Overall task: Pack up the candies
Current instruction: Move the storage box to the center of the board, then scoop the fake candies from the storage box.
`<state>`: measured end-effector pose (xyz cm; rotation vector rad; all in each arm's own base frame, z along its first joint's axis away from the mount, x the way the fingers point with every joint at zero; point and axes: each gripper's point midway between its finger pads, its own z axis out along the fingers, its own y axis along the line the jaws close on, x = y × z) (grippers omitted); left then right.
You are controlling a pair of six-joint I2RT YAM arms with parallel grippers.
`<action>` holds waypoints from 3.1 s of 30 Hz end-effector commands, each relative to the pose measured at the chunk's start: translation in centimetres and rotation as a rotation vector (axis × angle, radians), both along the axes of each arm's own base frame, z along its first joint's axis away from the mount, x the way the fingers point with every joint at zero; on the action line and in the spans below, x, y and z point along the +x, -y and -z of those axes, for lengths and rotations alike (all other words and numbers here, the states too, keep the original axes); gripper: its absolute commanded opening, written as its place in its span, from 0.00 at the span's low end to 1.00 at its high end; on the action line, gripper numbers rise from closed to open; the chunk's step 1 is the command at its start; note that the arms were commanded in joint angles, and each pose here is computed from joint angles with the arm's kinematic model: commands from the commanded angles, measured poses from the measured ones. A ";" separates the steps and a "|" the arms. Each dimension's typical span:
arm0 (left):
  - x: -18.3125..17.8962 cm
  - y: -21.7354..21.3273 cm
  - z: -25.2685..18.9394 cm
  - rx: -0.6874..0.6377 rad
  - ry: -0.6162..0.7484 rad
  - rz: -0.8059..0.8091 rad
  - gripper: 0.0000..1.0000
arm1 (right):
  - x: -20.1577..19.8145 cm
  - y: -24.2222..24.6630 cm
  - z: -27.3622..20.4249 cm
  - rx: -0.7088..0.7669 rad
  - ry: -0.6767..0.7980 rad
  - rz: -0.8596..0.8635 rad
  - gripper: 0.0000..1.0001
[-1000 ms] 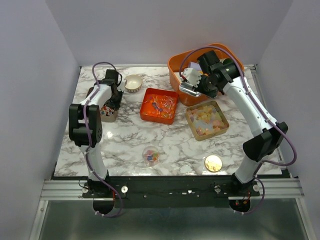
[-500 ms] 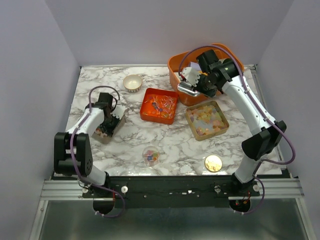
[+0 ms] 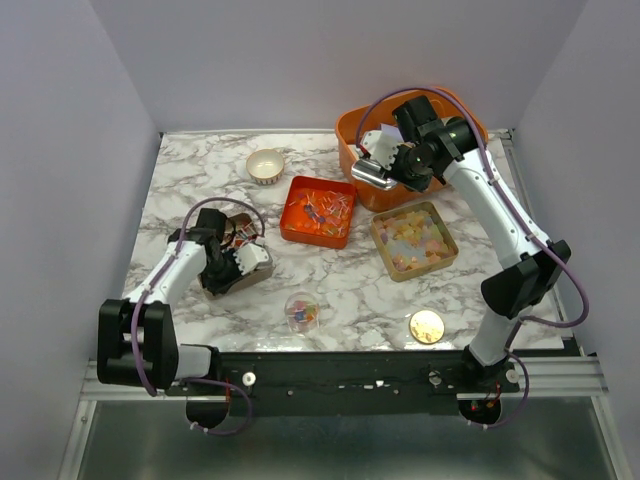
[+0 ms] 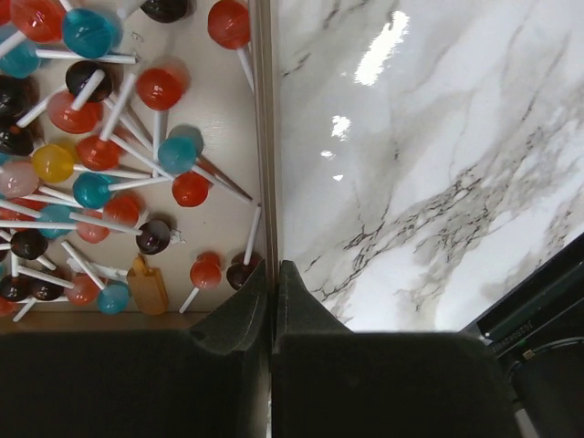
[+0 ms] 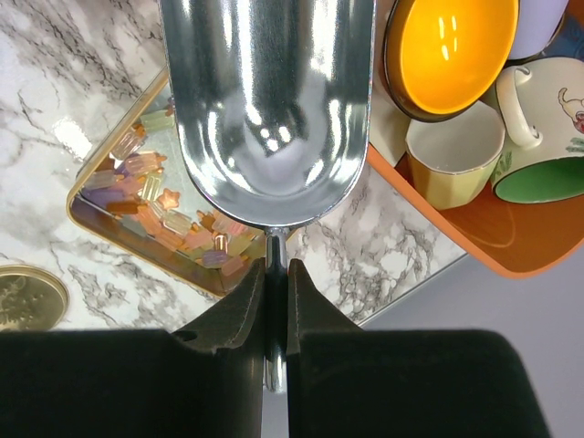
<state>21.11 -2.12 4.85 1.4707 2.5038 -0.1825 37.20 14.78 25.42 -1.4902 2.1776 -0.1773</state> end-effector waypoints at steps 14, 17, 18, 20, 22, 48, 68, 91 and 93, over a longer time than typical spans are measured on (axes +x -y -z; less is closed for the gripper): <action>-1.7 7.1 0.5 -0.083 0.038 0.559 0.09 | -0.9 0.9 -0.5 -0.006 0.004 0.017 0.01; -1.6 8.5 0.6 -0.091 0.022 0.594 0.08 | -0.9 0.8 -0.6 -0.008 0.005 0.015 0.01; -1.7 9.0 0.5 -0.094 0.019 0.611 0.08 | -0.9 0.9 -0.5 -0.009 0.004 0.015 0.01; -2.0 9.1 0.5 -0.090 0.006 0.620 0.09 | -0.9 0.9 -0.6 -0.008 0.005 0.016 0.01; -2.0 8.8 0.7 -0.076 0.007 0.624 0.09 | -0.9 0.9 -0.6 -0.011 0.007 0.017 0.01; 2.4 18.3 -7.4 -0.289 0.206 0.503 0.67 | -1.7 0.8 0.6 -0.021 -0.011 -0.070 0.01; 16.4 17.5 -21.9 -1.211 0.030 -0.518 0.74 | -0.9 -9.0 -0.1 0.122 0.128 -0.559 0.01; 8.5 6.3 -4.2 -0.951 -0.292 -1.639 0.00 | 3.5 -10.6 4.9 -1.125 0.202 -1.142 0.01; 7.7 6.7 -4.0 -0.974 -0.327 -1.673 0.00 | 3.3 -11.6 4.8 -1.204 0.207 -1.145 0.01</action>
